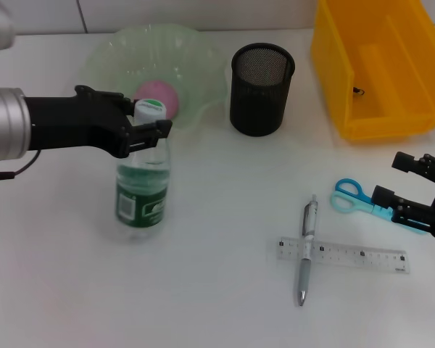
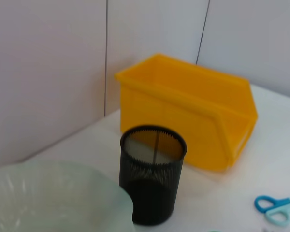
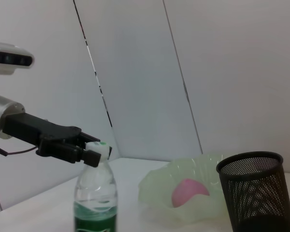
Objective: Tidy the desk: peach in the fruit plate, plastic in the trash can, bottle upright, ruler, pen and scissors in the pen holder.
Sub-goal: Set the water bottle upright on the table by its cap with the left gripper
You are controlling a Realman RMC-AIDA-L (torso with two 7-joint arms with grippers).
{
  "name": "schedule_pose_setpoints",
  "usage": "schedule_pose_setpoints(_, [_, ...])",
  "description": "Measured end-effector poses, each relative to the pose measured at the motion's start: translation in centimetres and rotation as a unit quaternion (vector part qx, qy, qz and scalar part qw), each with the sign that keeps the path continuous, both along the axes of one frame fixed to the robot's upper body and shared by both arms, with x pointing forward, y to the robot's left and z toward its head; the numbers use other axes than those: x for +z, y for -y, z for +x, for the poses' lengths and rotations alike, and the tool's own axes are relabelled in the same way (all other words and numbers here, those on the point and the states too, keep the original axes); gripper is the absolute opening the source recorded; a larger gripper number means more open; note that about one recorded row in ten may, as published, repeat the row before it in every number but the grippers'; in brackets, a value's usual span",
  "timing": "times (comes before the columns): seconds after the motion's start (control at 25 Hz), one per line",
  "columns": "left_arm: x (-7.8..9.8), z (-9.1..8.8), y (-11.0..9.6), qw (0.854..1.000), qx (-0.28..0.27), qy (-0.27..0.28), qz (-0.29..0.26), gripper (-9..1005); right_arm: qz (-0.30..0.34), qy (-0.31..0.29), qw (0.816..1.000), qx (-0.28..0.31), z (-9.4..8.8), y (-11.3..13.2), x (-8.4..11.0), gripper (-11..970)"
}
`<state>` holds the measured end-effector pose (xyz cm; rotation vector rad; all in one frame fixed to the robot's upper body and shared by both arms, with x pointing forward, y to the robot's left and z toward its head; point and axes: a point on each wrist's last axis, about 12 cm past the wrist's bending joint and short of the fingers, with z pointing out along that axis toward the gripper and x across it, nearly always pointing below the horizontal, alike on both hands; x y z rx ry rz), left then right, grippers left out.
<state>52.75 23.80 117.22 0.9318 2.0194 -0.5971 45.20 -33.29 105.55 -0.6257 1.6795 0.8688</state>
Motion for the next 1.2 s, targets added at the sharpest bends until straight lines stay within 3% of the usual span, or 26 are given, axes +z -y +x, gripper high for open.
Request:
schedule_pose_setpoints(0.32, [-0.5,-0.3,-1.6,0.999,0.003,0.012,-0.031,445,0.004,-0.004,1.0,0.002,0.2,0.0,0.2,827])
schedule_pose_setpoints(1.2, [-0.9,0.2,-1.2,0.998,-0.026,0.043,-0.032,526,0.004,-0.003,1.0,0.008,0.4,-0.2,0.3,827])
